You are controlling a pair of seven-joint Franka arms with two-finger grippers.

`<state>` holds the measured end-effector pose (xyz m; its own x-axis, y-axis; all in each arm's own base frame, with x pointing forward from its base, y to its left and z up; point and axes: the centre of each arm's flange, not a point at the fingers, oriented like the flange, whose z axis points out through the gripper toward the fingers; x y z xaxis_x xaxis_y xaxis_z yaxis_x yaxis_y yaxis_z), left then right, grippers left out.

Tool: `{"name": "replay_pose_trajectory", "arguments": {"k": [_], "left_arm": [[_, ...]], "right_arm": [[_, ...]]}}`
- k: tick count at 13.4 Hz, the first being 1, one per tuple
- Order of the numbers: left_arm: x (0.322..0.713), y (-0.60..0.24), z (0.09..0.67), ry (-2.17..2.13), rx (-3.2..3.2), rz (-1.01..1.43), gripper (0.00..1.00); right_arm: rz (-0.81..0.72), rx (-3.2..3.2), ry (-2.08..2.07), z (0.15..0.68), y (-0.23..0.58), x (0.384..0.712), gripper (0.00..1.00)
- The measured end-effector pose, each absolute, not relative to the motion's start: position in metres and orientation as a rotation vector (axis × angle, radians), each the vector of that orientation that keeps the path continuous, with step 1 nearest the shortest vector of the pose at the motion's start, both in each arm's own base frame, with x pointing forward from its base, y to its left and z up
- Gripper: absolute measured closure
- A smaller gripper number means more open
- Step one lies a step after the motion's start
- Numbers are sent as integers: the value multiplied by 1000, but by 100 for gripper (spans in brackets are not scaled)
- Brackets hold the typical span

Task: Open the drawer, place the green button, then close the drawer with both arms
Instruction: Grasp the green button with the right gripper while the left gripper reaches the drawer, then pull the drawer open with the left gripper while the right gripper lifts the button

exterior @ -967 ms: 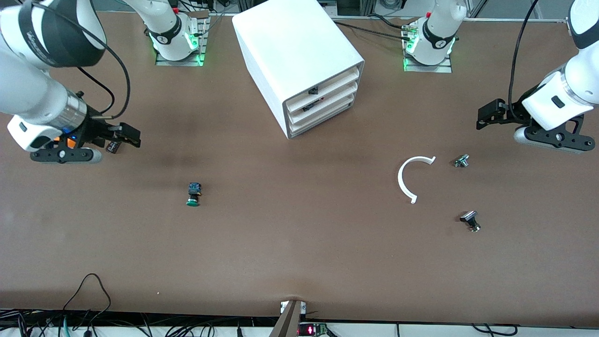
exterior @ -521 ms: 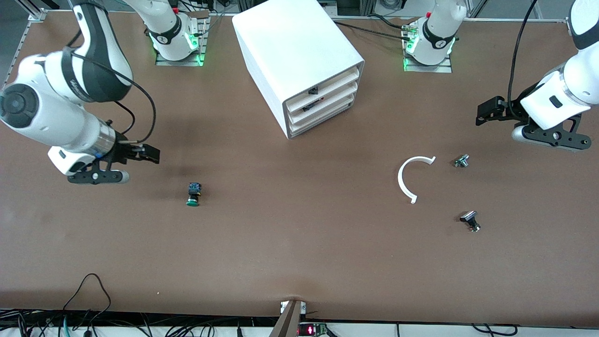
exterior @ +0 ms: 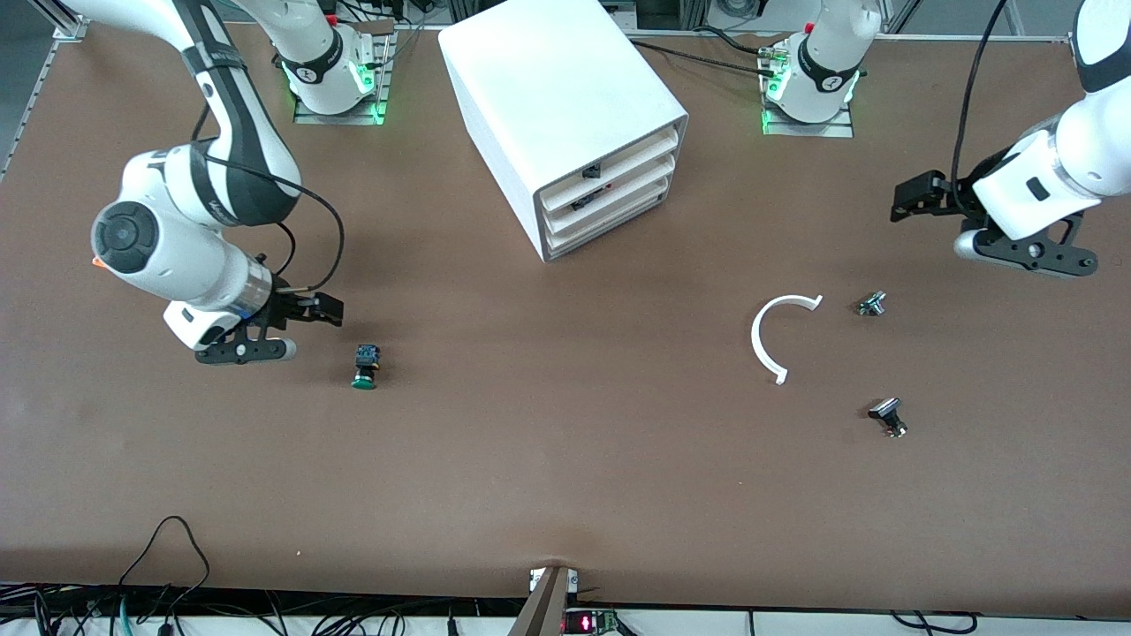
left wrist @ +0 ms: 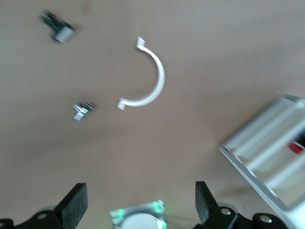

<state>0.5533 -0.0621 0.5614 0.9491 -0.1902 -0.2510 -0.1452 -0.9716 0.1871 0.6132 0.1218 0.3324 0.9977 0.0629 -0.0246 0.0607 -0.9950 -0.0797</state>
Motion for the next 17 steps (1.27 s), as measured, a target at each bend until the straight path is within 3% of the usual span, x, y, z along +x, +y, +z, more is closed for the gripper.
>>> {"name": "replay_pose_trajectory", "arguments": {"k": [3,8,13,17], "left_arm": [[552,-94,523,-283,2742,-591,1],[574,-150,402,-322,2316,-797,6],[581,-166,263,-507,1920,-620,6],[527,-176,181,-482,1746,-429,7]], "right_arm": [[24,-3052,-103,291,127,613,0],[-19,-3038,-136,240,145,615,0],[-12,-3029,-232,199,148,613,0],[-11,-3026,-259,187,147,612,4]]}}
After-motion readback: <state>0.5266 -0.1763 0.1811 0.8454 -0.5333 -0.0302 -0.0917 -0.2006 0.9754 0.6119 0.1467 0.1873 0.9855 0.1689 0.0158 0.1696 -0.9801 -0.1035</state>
